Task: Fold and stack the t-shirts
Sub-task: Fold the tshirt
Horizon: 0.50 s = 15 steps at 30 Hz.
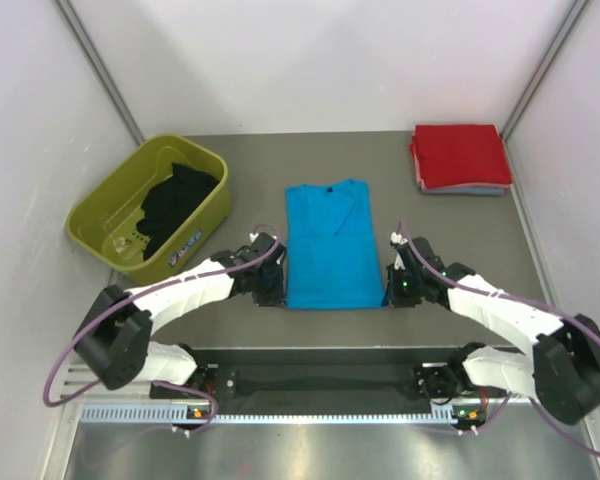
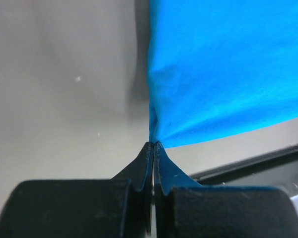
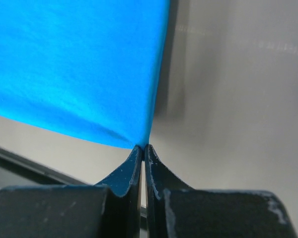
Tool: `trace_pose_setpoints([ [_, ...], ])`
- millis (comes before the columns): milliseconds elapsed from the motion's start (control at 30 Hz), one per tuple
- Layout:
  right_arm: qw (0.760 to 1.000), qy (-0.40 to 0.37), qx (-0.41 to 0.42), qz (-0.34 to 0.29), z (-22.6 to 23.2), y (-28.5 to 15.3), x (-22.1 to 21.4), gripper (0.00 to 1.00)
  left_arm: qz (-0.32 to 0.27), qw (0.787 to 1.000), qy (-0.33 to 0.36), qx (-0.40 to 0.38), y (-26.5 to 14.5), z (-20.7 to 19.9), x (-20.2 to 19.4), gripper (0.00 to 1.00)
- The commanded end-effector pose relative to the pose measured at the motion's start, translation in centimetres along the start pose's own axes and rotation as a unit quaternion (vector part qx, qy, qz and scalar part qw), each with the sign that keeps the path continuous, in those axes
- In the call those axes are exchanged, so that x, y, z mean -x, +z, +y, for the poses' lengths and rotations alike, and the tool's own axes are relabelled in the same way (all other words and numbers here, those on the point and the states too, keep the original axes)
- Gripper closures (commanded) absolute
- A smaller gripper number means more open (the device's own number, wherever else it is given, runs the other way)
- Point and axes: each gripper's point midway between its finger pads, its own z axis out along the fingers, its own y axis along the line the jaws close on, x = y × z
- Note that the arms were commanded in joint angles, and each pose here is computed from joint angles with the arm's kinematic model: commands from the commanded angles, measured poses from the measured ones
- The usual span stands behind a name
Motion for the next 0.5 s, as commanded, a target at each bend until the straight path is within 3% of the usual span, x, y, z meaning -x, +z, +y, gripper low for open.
trace_pose_setpoints([
  [0,0.999,0.02,-0.033,-0.005,-0.7,-1.3,-1.3,1.0,-0.003,0.999,-0.022,0.039,-1.5,1.8,-1.3,1.0],
  [233,0.998,0.019,-0.045,-0.038,0.4,-3.5,0.0,1.0,-0.043,0.999,-0.015,0.028,-4.1,0.6,0.3,1.0],
  [467,0.992,-0.019,-0.091,-0.088,0.6,-6.3,5.9,1.0,-0.137,0.989,0.019,0.054,-7.6,-2.1,7.3,1.0],
])
